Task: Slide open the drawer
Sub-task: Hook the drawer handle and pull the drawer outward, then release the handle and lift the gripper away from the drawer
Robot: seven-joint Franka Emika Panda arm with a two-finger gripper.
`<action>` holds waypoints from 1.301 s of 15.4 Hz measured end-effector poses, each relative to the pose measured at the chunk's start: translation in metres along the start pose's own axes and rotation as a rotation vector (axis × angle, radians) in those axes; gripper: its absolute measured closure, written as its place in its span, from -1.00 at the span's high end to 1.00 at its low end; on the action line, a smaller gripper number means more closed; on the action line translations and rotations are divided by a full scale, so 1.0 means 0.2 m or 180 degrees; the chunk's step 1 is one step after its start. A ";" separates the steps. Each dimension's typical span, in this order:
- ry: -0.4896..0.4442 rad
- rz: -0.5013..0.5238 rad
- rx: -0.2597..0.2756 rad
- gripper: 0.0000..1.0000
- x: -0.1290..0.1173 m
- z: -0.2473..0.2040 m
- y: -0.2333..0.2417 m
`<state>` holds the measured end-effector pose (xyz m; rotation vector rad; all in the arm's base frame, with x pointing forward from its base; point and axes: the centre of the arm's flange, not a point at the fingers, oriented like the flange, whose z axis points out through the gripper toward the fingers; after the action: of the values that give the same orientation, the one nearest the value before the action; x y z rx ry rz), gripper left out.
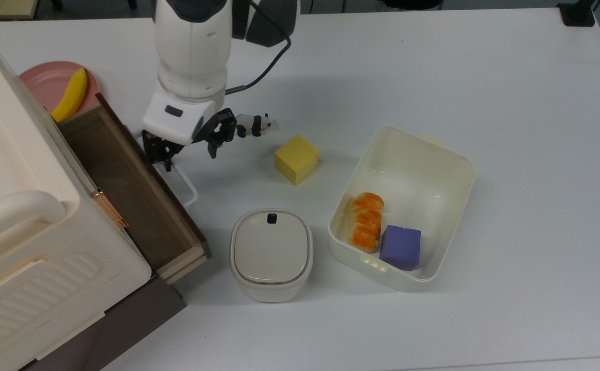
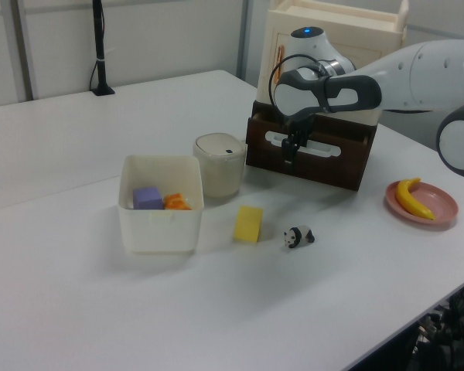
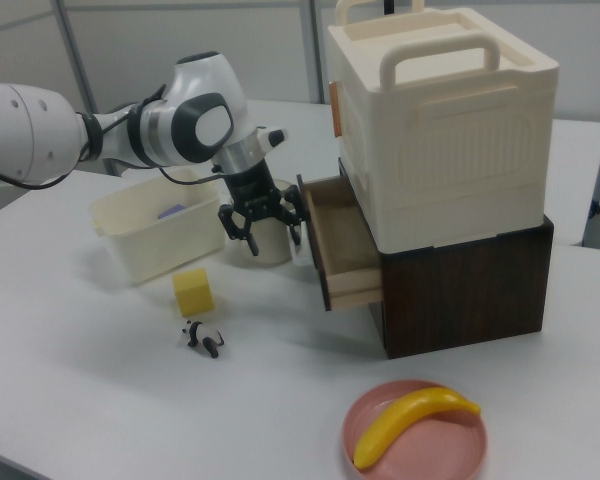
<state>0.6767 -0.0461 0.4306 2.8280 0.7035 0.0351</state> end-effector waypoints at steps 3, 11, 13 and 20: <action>-0.0046 -0.0140 0.0098 0.62 0.05 -0.04 -0.13; -0.0034 -0.0204 0.0128 0.59 0.10 -0.09 -0.24; 0.0075 -0.0154 0.0095 0.59 0.13 -0.19 -0.24; 0.0270 0.0197 0.0058 0.63 0.12 -0.44 -0.24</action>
<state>0.6692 0.0262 0.5056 2.8796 0.6368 0.1608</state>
